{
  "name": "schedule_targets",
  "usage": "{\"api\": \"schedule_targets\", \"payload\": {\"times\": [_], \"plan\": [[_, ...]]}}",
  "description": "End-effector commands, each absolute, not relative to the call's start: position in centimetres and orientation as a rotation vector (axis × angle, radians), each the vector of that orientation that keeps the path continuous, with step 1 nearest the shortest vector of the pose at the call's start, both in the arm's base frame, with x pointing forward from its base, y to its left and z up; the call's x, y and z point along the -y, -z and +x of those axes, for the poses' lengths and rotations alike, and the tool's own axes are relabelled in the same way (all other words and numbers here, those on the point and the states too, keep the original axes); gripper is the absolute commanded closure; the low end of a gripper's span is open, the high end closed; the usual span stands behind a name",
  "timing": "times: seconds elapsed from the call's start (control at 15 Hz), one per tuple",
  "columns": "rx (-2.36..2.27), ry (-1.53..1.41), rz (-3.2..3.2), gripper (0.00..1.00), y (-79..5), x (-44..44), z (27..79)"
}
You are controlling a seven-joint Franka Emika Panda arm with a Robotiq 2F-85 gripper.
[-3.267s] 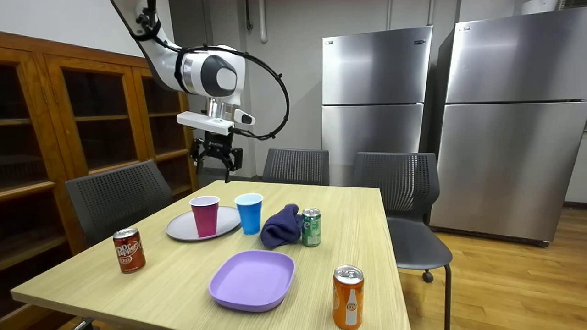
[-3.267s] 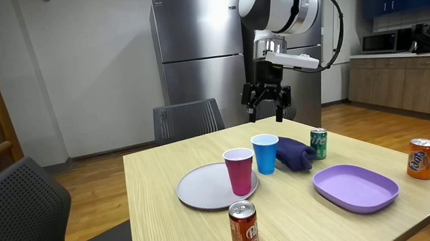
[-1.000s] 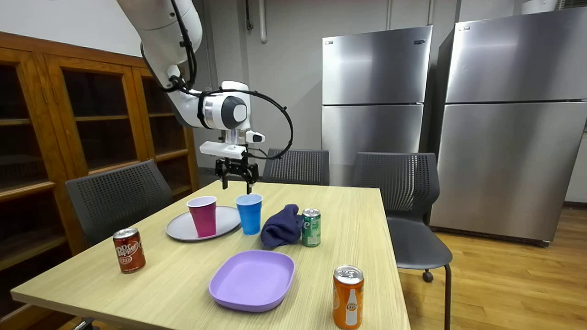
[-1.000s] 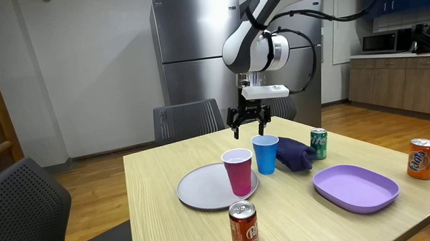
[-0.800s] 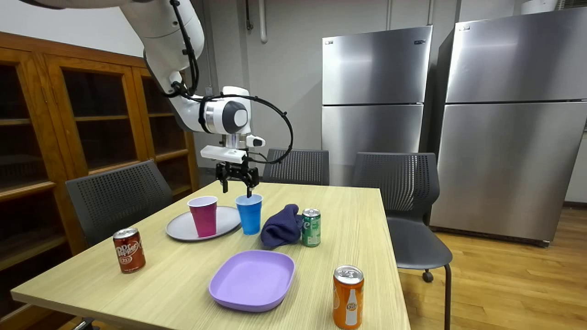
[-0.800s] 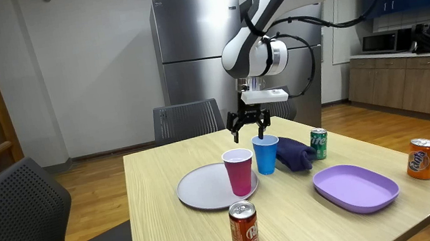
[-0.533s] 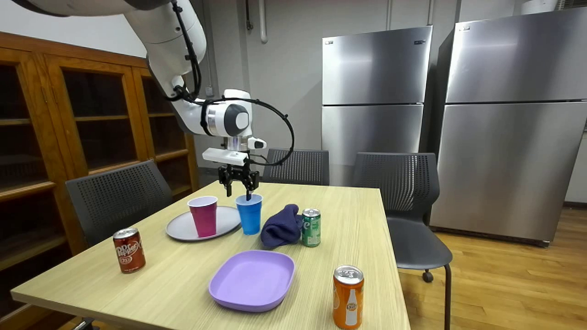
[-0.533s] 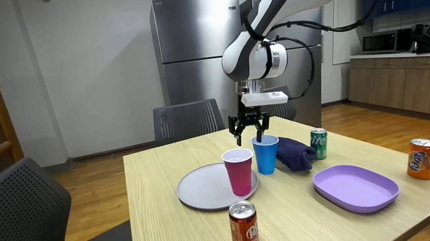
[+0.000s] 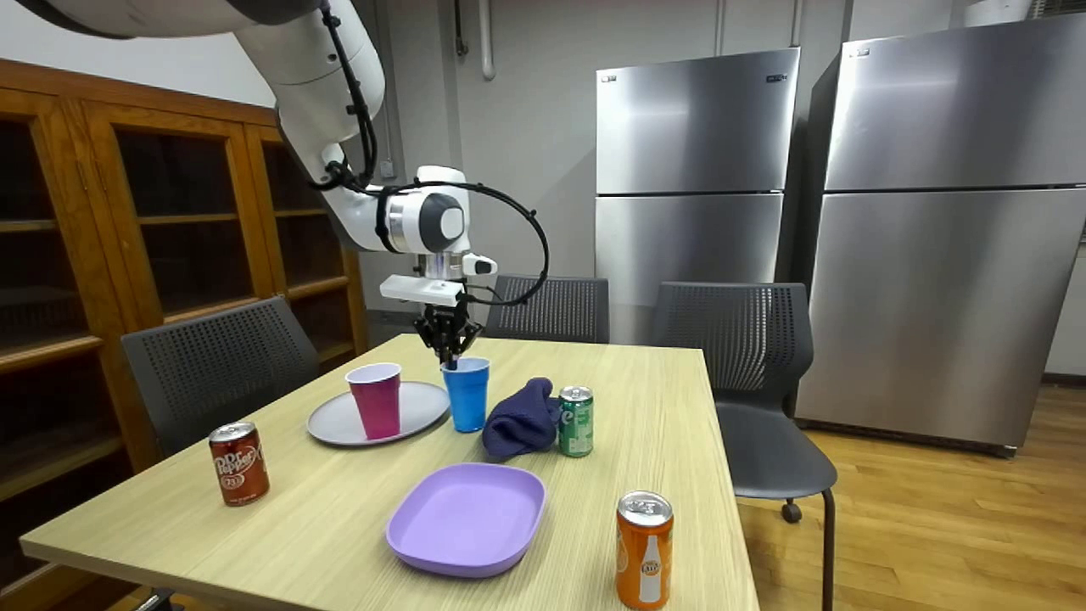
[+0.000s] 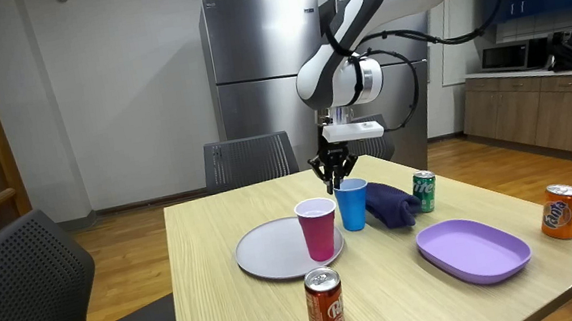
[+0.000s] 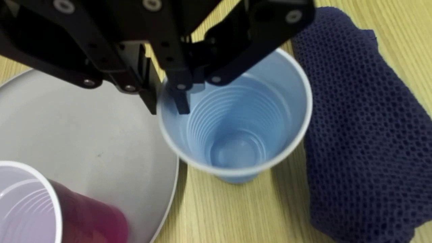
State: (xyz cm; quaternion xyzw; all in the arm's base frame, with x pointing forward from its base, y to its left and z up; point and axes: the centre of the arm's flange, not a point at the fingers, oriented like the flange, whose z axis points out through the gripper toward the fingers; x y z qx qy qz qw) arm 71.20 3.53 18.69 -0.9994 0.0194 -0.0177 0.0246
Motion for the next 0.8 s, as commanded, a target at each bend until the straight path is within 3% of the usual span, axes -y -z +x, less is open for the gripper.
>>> {"api": "schedule_targets", "payload": {"times": [0.0, 0.73], "plan": [[-0.096, 0.038, -3.15, 1.0, -18.8, -3.8, 72.3], [0.066, 0.095, -3.211, 0.99, -23.1, -5.8, 73.2]]}}
